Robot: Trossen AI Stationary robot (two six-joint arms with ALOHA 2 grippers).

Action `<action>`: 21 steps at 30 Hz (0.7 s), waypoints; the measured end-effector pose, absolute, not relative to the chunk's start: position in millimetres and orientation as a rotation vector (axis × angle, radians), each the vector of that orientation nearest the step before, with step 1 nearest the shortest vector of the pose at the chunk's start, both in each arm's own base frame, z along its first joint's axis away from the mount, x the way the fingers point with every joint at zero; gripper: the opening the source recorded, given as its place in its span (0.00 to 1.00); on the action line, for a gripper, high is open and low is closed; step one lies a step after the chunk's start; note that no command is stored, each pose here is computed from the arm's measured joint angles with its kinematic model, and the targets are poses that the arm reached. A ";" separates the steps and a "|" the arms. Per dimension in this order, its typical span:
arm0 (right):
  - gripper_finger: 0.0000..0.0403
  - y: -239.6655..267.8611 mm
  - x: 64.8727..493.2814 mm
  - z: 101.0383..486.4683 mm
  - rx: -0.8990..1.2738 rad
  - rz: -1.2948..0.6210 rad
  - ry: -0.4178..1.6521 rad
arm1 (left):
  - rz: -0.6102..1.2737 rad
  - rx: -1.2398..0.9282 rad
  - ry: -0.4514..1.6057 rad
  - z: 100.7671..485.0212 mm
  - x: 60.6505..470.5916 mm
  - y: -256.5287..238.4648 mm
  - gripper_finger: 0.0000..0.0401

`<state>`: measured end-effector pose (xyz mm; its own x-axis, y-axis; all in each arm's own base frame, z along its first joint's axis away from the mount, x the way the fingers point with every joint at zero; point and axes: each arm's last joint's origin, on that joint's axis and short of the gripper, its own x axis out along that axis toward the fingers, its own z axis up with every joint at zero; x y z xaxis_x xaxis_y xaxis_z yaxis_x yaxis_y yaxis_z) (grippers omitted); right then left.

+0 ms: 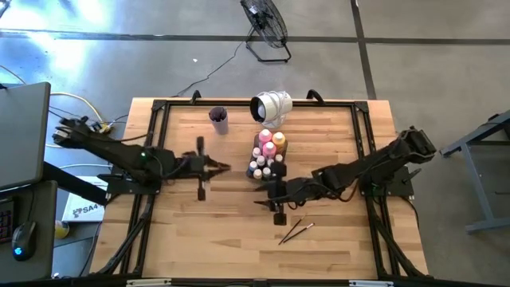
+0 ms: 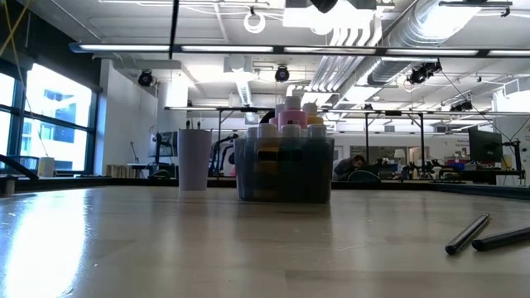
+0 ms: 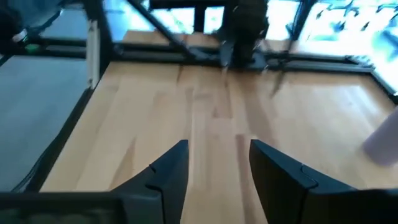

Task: Pick & Place Paint Supplies
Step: Put the gold paint brush into the violet cup

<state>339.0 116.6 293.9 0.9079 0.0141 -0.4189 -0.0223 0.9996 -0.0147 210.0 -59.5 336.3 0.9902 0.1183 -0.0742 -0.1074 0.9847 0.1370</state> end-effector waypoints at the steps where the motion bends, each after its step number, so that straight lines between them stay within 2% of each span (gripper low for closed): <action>1: 0.39 118.2 337.7 293.1 -0.019 0.025 0.444 | 0.143 0.136 0.094 337.3 205.2 -57.0 0.03; 10: 0.33 117.6 332.4 286.4 0.021 -0.008 0.528 | 0.480 0.134 0.056 352.2 164.0 -24.7 0.03; 16: 0.27 117.5 333.2 287.6 0.027 -0.007 0.514 | 0.696 0.125 0.002 332.8 167.8 9.3 0.03; 21: 0.23 117.8 333.4 288.0 0.031 -0.006 0.509 | 0.765 0.129 -0.102 313.1 171.4 40.8 0.03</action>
